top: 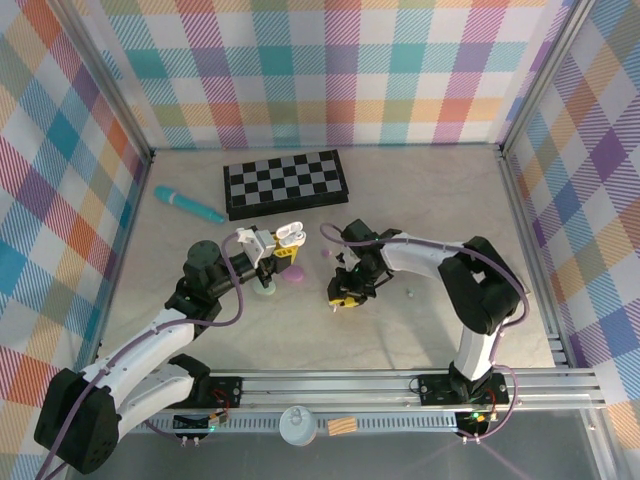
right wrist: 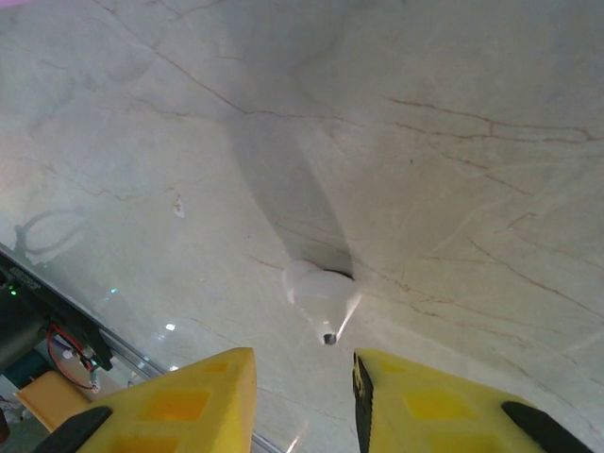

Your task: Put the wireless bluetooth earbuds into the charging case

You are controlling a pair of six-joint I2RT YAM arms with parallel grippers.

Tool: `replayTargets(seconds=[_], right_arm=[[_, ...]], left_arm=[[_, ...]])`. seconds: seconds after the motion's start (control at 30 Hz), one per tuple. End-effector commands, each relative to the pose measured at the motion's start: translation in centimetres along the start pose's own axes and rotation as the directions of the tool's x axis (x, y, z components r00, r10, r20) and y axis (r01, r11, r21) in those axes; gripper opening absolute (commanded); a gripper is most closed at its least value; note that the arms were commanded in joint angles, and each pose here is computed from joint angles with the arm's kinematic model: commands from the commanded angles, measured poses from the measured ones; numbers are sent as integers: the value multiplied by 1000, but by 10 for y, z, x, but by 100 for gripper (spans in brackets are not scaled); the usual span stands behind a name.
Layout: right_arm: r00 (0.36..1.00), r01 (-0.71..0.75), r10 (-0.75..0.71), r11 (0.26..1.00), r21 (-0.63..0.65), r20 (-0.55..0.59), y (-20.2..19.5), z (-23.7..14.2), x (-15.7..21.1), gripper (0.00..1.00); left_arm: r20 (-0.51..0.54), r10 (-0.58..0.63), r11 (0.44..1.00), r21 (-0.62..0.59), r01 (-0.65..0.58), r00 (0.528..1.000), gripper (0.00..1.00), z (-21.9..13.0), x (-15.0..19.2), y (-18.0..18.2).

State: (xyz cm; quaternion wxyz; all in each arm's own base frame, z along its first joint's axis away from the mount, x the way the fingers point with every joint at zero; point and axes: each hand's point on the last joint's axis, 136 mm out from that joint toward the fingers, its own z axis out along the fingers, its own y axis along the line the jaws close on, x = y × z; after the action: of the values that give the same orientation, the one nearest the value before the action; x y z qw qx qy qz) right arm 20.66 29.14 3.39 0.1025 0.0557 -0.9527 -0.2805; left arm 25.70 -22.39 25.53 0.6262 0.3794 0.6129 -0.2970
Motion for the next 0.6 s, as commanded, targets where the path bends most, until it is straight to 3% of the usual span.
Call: replayTargets(seconds=[0.0, 0.57], right_arm=[[999, -32, 32, 999, 9, -27, -1, 4, 2, 30], [999, -47, 45, 990, 133, 17, -29, 2, -2, 13]], left_arm=[[5, 22, 1000, 5, -22, 1000, 1, -2, -1, 0], [7, 20, 1000, 13, -20, 1000, 1, -1, -1, -1]])
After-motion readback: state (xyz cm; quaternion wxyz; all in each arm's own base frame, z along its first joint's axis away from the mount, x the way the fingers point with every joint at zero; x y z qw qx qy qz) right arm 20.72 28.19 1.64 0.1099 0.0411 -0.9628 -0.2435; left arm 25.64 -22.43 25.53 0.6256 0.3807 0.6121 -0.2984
